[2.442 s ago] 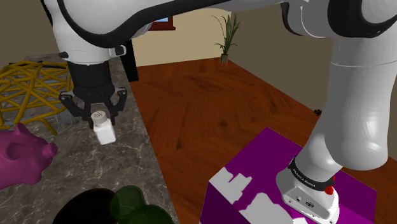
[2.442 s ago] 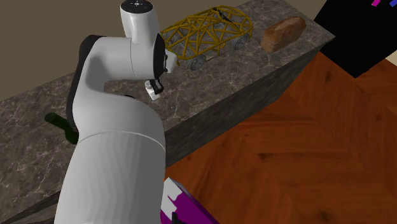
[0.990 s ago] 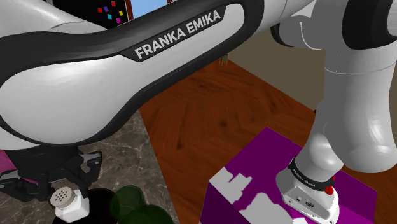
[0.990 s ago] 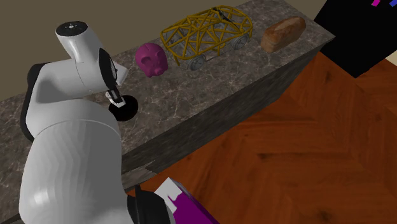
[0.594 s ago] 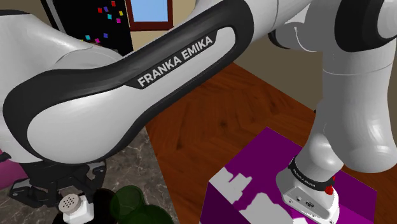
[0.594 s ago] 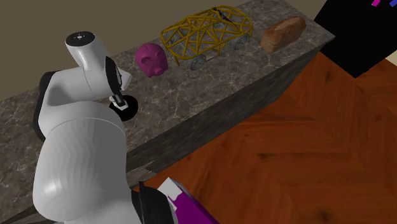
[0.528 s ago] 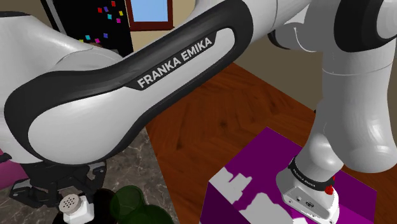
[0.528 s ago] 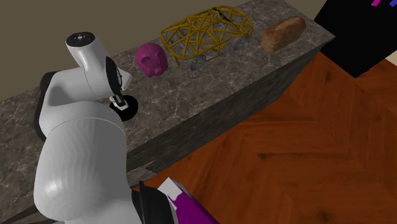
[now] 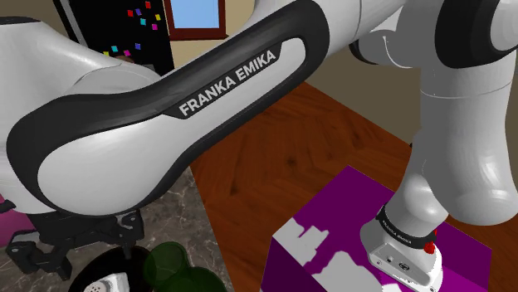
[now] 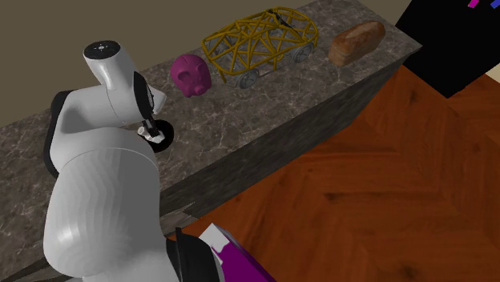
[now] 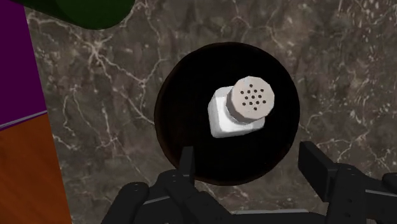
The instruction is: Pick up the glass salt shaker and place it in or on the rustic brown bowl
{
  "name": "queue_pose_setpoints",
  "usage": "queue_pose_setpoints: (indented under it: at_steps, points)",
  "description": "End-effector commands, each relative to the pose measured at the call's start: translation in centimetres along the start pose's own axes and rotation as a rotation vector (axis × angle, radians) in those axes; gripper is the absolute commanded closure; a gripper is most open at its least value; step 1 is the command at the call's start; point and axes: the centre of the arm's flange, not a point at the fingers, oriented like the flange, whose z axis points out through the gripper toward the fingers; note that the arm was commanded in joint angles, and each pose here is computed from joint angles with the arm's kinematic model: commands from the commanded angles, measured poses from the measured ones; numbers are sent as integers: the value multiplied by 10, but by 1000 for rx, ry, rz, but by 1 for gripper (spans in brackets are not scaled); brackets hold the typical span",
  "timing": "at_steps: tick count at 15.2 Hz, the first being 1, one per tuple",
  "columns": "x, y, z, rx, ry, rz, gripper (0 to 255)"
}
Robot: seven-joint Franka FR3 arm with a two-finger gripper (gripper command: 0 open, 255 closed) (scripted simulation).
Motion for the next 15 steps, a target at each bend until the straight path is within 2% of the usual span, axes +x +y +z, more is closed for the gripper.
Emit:
queue_pose_setpoints:
  at_steps: [1,4,8,15]
  points:
    - [0,0,0,0,0,0,0]
    - [0,0,0,0,0,0,0]
    - [0,0,-50,0,0,0,0]
    - [0,0,-50,0,0,0,0]
